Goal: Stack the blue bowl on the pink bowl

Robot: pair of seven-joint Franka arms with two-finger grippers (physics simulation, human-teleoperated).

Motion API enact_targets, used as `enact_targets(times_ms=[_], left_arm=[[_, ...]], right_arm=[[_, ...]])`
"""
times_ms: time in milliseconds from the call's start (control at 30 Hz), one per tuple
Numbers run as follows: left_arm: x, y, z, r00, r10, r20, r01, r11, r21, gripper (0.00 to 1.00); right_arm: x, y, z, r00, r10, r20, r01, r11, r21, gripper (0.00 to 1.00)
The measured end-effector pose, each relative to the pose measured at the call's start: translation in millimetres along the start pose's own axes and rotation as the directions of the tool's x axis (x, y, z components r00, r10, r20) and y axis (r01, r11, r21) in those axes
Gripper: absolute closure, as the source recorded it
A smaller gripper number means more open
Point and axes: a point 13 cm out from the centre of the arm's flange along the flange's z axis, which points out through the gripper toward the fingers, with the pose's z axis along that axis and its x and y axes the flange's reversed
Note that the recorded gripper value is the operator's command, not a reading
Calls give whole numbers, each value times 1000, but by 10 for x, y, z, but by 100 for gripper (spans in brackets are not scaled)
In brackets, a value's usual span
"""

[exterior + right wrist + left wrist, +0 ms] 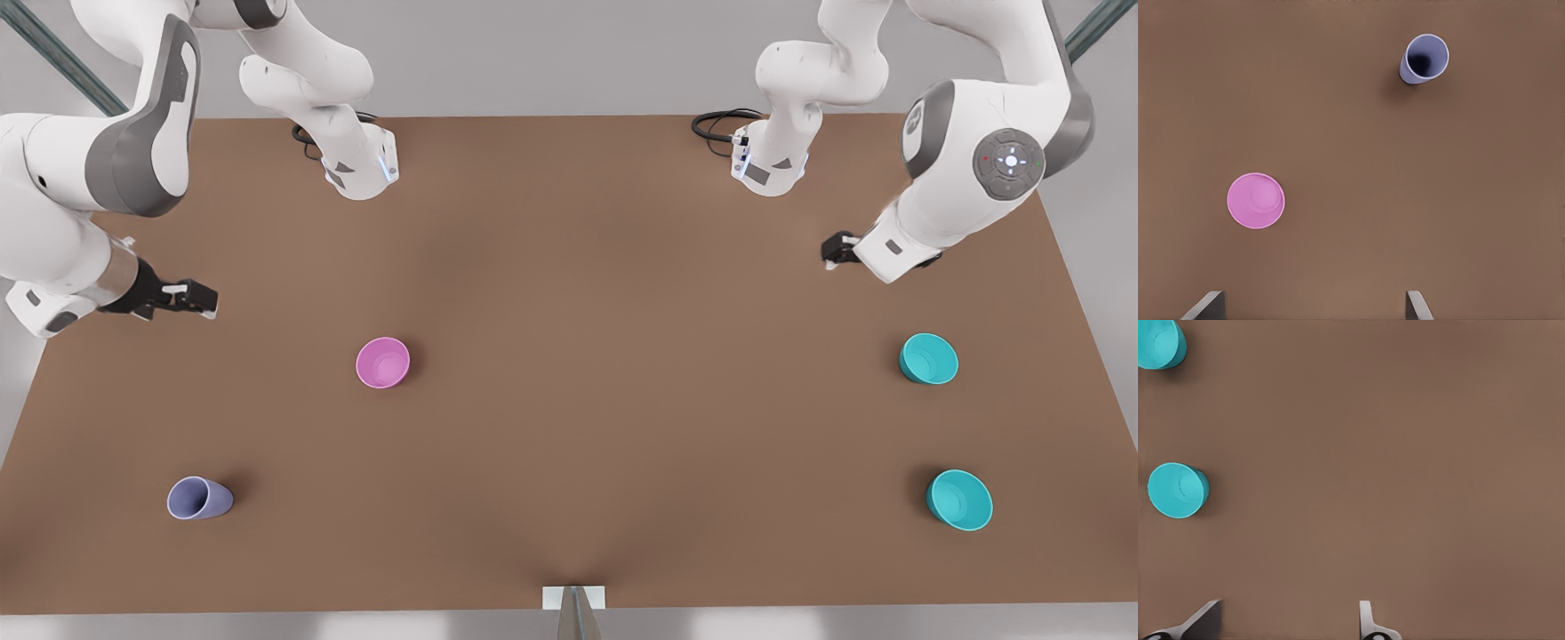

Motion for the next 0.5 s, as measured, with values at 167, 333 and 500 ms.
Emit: enact_targets(times_ms=[167, 333, 500], left_arm=[[-69, 224, 50, 999, -46, 2, 46, 999, -7, 0], [-100, -33, 119, 1000, -1, -10, 1, 1000, -20, 0], [-77, -312, 173, 998, 49, -30, -50, 998, -32, 0]], right_arm=[[-330, 154, 540, 997, -44, -63, 44, 999, 5, 0], [-402, 519, 2503, 947, -99, -305, 95, 995, -30, 0], [-93, 584, 3116, 958, -93, -272, 78, 995, -64, 0]])
